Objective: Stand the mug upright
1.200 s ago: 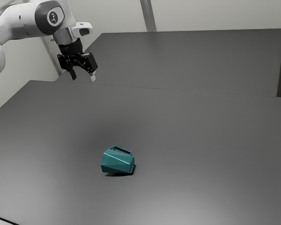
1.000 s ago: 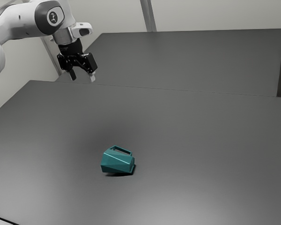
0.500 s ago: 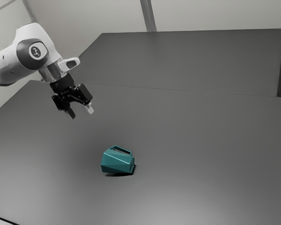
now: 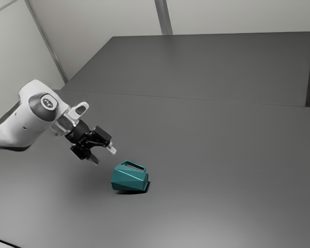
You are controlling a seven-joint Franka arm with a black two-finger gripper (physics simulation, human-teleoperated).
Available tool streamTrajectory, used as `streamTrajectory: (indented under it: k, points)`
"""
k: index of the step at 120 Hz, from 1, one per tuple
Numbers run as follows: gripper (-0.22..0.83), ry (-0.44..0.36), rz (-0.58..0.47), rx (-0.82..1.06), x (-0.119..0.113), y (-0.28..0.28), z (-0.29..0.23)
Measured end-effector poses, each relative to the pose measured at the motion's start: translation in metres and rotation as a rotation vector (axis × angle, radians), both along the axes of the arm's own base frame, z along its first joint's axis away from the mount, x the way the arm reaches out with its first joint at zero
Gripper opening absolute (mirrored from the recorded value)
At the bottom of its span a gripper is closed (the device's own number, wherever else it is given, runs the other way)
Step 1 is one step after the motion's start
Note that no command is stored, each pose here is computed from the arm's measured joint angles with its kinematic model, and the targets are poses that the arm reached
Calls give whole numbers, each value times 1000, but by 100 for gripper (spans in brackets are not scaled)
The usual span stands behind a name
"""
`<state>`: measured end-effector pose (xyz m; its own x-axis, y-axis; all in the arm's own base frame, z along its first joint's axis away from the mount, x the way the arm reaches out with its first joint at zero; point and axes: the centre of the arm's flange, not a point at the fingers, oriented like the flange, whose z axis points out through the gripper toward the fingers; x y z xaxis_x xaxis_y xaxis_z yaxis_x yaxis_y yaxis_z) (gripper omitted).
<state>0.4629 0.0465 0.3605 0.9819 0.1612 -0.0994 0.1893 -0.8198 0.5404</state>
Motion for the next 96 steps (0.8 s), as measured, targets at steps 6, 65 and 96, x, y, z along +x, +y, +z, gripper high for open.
streamTrajectory:
  k: [6,65,96]
  points:
    - [62,-3,23,-28,-3,0,-12]
    - [62,-64,56,-145,-15,-11,-62]
    - [18,-102,8,-192,-15,-25,-62]
